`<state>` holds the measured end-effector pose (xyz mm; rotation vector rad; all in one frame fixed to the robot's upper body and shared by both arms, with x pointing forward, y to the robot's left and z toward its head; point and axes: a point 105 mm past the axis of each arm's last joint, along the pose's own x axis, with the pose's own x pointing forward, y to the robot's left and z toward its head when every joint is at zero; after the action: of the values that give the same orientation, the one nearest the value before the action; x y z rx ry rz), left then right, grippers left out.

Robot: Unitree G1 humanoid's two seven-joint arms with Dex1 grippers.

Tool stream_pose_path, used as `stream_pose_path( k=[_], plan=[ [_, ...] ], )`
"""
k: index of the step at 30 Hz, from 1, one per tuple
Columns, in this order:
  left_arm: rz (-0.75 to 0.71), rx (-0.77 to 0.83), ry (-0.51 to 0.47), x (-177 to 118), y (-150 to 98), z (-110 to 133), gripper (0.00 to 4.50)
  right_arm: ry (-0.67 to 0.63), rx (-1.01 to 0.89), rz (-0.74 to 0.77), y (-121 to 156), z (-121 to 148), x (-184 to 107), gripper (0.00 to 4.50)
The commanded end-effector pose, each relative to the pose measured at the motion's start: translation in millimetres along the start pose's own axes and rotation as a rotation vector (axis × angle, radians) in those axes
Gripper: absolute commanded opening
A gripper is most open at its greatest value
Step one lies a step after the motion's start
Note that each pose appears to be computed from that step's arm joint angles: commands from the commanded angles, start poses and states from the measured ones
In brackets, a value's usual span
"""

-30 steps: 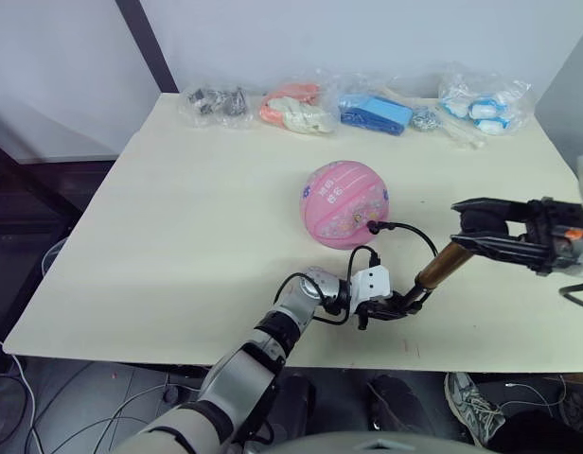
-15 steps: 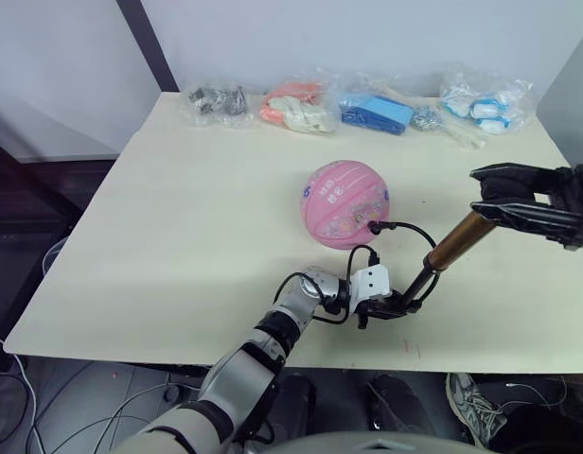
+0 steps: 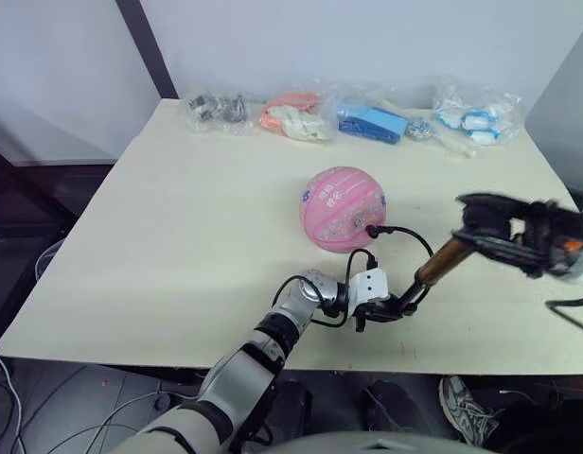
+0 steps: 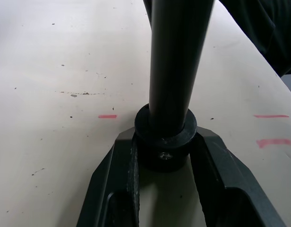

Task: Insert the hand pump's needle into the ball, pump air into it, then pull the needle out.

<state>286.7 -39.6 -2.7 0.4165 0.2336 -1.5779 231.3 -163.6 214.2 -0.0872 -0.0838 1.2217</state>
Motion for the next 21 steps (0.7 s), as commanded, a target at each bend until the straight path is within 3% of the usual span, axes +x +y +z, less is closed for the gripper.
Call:
stream_pose_path(
  k=[1,5,14,21],
  plan=[
    [-0.021,-0.065,0.082,-4.7,-10.0,-26.2,1.06,0.095,0.101,0.022,1.7,-16.4,-1.1,1.95],
    [-0.021,-0.063,0.082,-4.4,-9.7,-25.7,1.06,0.112,0.1,0.022,-2.6,-16.9,-1.9,1.95],
    [-0.019,-0.065,0.081,-5.6,-8.5,-25.5,1.06,0.165,0.158,0.01,5.8,-64.1,6.2,1.95],
    [-0.019,-0.064,0.082,-5.2,-9.0,-25.7,1.06,0.154,0.156,-0.012,6.0,-79.6,8.3,1.95]
  ],
)
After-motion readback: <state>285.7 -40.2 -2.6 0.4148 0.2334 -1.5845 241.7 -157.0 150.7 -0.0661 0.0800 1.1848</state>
